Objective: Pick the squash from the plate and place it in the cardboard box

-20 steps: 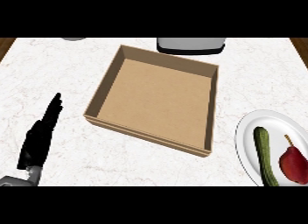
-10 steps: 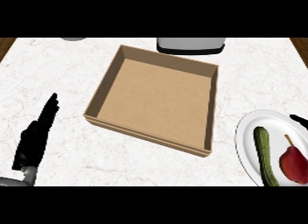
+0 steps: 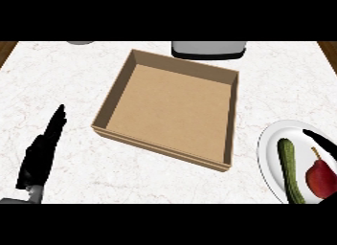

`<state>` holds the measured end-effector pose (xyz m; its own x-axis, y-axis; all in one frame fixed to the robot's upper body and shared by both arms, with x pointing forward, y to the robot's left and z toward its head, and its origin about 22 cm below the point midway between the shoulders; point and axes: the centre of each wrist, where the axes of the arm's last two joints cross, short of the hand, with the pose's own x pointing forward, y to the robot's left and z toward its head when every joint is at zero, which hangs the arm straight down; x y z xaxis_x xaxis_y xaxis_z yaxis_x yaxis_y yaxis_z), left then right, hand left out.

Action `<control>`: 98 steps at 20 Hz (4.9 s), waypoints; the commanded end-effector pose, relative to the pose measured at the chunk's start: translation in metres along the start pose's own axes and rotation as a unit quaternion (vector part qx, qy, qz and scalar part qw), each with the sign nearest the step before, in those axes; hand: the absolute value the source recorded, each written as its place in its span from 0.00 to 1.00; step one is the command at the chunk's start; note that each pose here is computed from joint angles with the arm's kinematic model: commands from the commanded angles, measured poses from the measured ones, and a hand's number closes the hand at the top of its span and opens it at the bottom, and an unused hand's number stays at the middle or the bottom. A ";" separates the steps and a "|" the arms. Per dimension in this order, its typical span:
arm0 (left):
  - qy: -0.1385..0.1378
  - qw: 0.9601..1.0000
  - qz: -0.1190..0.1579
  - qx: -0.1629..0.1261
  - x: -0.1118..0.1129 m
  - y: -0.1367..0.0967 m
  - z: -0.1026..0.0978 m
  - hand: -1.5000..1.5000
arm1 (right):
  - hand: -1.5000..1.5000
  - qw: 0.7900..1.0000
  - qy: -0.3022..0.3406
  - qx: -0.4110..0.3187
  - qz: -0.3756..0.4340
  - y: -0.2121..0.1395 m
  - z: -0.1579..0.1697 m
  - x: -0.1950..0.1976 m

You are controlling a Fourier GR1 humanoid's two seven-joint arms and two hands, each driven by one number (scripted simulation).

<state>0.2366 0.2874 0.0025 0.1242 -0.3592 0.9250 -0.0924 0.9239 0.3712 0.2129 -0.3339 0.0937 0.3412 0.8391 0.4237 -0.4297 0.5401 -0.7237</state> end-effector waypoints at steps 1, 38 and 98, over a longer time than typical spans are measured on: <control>-0.003 1.000 0.003 -0.002 0.011 0.002 0.001 0.50 | 0.00 1.000 0.019 0.011 0.016 -0.006 -0.012 0.003; -0.008 1.000 -0.008 0.003 0.011 -0.004 -0.019 0.50 | 1.00 0.999 0.021 0.040 -0.005 0.054 -0.047 -0.019; -0.007 1.000 0.005 -0.008 0.000 0.008 -0.009 0.50 | 1.00 0.834 -0.545 -0.013 0.084 -0.048 -0.097 0.322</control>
<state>0.2434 0.2857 0.0083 0.1183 -0.3642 0.9238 -0.0804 0.9238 0.3745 0.4264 -0.1314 0.2169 -0.6978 0.4422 0.5634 -0.3607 0.4627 -0.8099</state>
